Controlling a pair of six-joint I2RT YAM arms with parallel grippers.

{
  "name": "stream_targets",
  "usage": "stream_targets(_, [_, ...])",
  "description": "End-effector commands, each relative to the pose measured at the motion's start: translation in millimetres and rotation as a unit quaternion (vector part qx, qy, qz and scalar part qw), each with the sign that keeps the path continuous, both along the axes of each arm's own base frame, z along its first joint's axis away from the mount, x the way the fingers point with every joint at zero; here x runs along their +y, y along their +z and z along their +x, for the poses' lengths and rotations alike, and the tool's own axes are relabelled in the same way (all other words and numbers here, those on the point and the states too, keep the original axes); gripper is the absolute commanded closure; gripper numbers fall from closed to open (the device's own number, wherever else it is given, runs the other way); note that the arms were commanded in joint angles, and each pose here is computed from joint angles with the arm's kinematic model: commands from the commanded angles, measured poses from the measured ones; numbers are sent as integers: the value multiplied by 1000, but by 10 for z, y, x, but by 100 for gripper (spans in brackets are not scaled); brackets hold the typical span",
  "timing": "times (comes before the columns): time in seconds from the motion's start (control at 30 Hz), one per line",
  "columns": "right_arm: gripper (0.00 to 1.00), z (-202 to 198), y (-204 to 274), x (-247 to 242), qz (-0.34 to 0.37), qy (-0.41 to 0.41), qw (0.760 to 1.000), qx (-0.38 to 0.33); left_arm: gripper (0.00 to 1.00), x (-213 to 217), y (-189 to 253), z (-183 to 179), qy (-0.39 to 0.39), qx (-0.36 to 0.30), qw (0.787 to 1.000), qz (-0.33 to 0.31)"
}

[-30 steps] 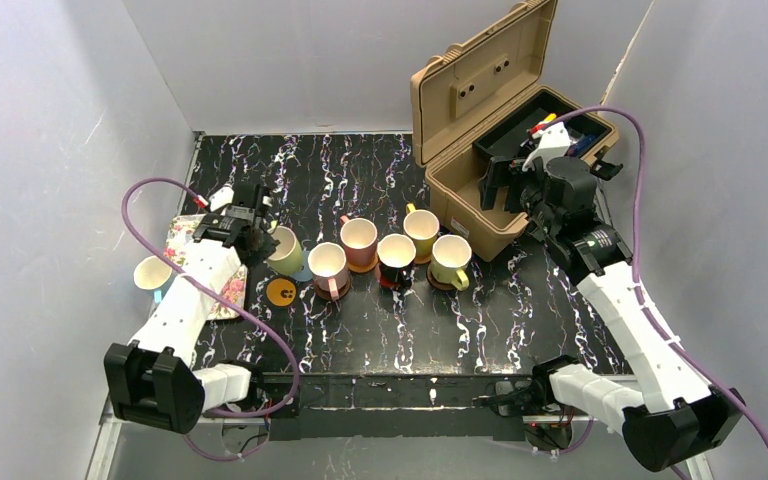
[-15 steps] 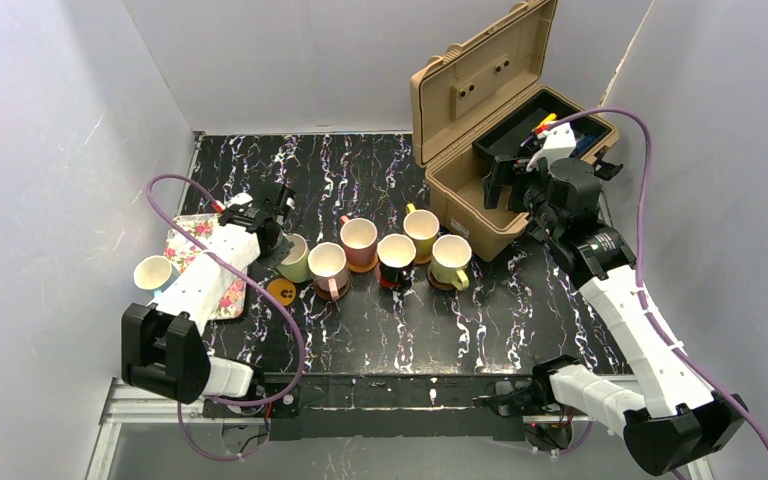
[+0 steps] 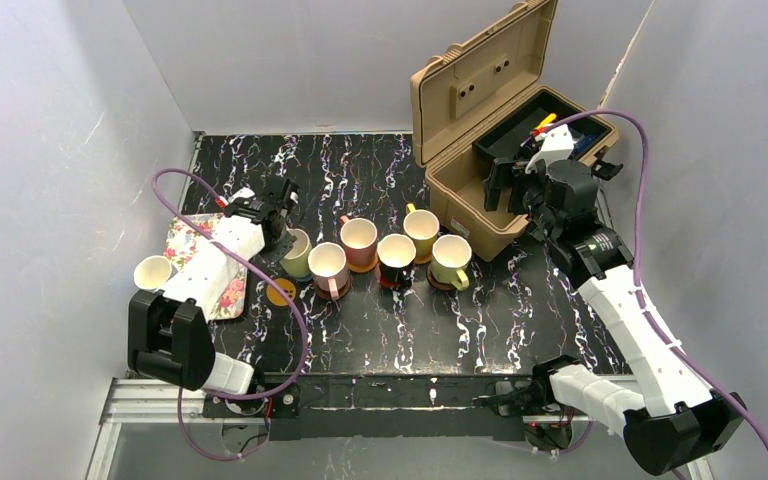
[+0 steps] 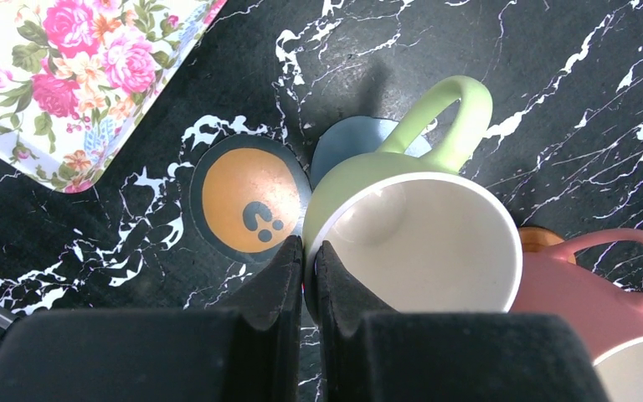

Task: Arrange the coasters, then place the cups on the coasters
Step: Place the cup on the coaster.

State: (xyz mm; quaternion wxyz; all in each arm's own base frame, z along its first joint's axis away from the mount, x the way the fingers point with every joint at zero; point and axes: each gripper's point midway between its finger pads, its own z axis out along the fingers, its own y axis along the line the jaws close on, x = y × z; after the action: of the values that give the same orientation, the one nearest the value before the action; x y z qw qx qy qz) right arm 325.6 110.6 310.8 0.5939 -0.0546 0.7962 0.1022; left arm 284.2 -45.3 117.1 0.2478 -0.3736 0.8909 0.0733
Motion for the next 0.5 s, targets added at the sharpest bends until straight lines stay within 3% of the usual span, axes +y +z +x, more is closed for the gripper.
stream_targets(0.0, [1,33,95,-51,-4,-10,1000,-20,100,-12,191,201,14,-42,999,2])
stream_targets(0.47, [1,47,71,-65,-8,-14,1000,-18,100,27,124,230,17,-37,999,18])
